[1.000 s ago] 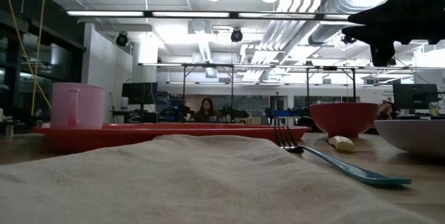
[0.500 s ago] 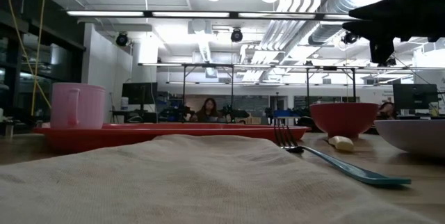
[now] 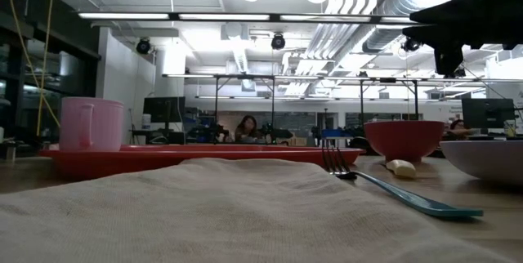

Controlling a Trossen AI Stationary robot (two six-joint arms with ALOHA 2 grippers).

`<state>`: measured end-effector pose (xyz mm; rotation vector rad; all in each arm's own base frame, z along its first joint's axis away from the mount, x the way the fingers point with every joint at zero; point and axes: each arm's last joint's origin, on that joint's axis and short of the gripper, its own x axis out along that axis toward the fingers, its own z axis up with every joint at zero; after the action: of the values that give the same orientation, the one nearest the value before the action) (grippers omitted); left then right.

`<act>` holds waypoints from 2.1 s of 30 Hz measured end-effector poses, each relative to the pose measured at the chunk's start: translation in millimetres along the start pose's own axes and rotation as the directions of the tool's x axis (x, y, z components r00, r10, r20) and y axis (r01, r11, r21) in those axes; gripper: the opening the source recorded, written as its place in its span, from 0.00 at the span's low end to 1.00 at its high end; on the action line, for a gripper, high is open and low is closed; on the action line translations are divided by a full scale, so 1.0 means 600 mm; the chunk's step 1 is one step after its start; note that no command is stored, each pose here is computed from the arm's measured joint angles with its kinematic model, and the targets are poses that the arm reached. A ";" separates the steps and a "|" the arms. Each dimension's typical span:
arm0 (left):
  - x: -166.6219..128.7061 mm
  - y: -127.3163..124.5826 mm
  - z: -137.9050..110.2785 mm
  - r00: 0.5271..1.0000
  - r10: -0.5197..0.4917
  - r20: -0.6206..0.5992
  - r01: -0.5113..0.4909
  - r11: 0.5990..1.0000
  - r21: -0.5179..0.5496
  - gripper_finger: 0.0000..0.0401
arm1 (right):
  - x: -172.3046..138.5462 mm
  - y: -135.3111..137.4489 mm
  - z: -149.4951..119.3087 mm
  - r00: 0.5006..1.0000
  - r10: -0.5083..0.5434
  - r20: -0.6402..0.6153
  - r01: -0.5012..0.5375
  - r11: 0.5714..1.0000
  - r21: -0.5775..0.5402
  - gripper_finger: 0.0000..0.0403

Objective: Set up tray
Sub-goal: Put the purple plate to the right of the light pink mug on the red serving tray

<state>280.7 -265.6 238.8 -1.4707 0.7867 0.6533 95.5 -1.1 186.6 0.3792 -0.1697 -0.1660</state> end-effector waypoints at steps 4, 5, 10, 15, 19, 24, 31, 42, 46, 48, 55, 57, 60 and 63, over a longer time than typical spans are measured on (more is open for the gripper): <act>0.000 0.002 0.001 1.000 0.011 0.008 -0.011 1.000 0.006 0.43 | 0.000 0.000 0.000 1.000 0.008 -0.002 -0.008 1.000 0.000 0.27; 0.000 0.002 0.001 1.000 0.012 0.009 -0.012 1.000 0.007 0.43 | 0.000 0.001 0.000 1.000 0.014 -0.001 -0.014 1.000 0.001 0.27; 0.001 0.005 0.002 1.000 0.020 0.010 -0.020 1.000 0.016 0.43 | 0.000 0.002 0.000 0.999 0.031 -0.006 -0.031 1.000 0.001 0.27; 0.007 0.011 0.003 0.999 0.032 -0.002 -0.032 0.999 0.018 0.43 | 0.000 0.002 0.000 1.000 0.031 -0.006 -0.031 0.999 0.010 0.27; 0.011 0.016 0.004 0.999 0.041 -0.008 -0.041 0.999 0.023 0.43 | 0.000 0.003 0.000 0.999 0.051 -0.012 -0.050 0.998 0.028 0.27; 0.019 0.036 0.004 0.992 0.112 -0.050 -0.109 0.993 0.053 0.43 | 0.000 0.005 0.000 0.995 0.100 -0.027 -0.097 0.992 0.079 0.27; 0.017 0.049 -0.009 0.992 0.104 -0.066 -0.100 0.993 0.069 0.43 | -0.001 0.008 0.000 0.989 0.146 -0.037 -0.140 0.983 0.121 0.27; 0.016 0.050 -0.010 0.992 0.104 -0.065 -0.096 0.989 0.113 0.43 | -0.001 0.009 0.004 0.988 0.155 -0.010 -0.152 0.980 0.126 0.27; 0.016 0.050 -0.010 0.992 0.105 -0.064 -0.094 0.984 0.152 0.43 | -0.001 0.011 0.008 0.986 0.163 0.011 -0.164 0.978 0.128 0.27; 0.016 0.050 -0.010 0.992 0.105 -0.064 -0.093 0.982 0.164 0.43 | -0.001 0.010 0.008 0.987 0.163 0.010 -0.163 0.978 0.131 0.27; 0.016 0.050 -0.010 0.992 0.105 -0.064 -0.093 0.983 0.159 0.43 | -0.001 0.010 0.007 0.987 0.163 0.008 -0.163 0.975 0.149 0.27; 0.016 0.051 -0.010 0.992 0.105 -0.064 -0.094 0.983 0.160 0.43 | -0.001 0.010 0.007 0.987 0.163 0.008 -0.162 0.975 0.149 0.27; 0.016 0.052 -0.009 0.992 0.111 -0.056 -0.101 0.982 0.162 0.43 | -0.001 0.010 0.007 0.987 0.163 0.008 -0.163 0.976 0.147 0.27; 0.017 0.052 -0.009 0.992 0.111 -0.055 -0.100 0.982 0.163 0.43 | -0.001 0.010 0.007 0.987 0.163 0.008 -0.162 0.976 0.145 0.27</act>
<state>261.7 -271.4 211.9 -1.3156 0.9502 0.6106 94.9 3.2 192.9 0.5083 -0.2091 0.0089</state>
